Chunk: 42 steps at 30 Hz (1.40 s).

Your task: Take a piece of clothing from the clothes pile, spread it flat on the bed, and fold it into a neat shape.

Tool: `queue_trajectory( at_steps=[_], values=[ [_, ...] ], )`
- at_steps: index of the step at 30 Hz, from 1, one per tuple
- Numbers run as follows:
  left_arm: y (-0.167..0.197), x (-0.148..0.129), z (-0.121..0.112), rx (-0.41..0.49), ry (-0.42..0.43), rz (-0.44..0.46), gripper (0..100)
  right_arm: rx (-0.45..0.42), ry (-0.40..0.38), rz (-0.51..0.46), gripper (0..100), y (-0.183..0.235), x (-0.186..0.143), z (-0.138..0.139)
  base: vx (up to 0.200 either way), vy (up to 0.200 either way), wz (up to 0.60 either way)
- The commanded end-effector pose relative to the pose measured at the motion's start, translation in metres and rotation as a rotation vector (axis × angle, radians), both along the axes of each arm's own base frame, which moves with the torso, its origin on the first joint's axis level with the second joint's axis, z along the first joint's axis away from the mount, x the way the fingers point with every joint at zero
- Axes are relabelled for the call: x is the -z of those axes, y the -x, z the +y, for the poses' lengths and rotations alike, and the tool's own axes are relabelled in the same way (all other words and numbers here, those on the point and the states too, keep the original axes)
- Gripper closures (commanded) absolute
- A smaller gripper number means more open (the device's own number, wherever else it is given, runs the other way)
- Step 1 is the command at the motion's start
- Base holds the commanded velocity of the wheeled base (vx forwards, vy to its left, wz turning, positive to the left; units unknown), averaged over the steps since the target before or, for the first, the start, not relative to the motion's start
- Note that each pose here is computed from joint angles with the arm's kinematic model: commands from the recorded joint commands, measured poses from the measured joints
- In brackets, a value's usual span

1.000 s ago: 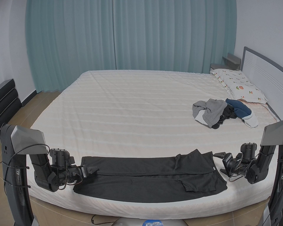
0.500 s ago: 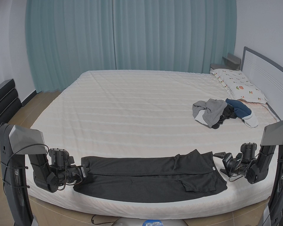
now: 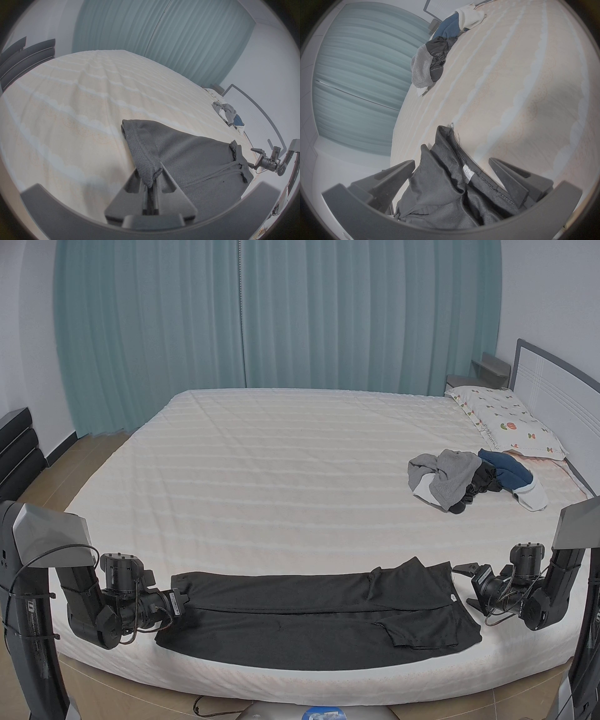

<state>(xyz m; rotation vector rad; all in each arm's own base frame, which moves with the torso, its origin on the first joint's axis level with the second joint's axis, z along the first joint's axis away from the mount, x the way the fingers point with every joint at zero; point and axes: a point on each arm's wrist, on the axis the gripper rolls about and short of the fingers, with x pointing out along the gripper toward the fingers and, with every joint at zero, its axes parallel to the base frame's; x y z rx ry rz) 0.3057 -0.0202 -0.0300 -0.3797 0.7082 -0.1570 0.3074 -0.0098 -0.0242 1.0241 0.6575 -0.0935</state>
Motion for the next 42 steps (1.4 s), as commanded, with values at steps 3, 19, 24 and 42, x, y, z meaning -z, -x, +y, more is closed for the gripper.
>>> queue_trajectory(
  at_steps=[3, 19, 24, 42],
  values=[
    [-0.002, 0.0, 0.0, 0.0, 0.0, -0.006, 100, 0.0, 0.0, -0.001, 0, 0.0, 0.0, 0.0, -0.133, 0.0, 0.0],
    [-0.009, -0.019, -0.009, -0.039, 0.086, -0.054, 100, 0.0, 0.0, 0.001, 0, 0.0, 0.001, 0.0, 0.0, -0.075, 0.0],
    [-0.008, -0.033, -0.016, -0.045, 0.116, -0.083, 100, 0.0, 0.0, -0.001, 0, 0.0, 0.0, 0.0, 0.0, -0.2, 0.0],
    [-0.011, -0.088, -0.075, -0.041, 0.041, -0.116, 100, -0.002, 0.0, 0.002, 0, 0.0, 0.001, 0.0, 0.0, -0.2, 0.0]
  ],
)
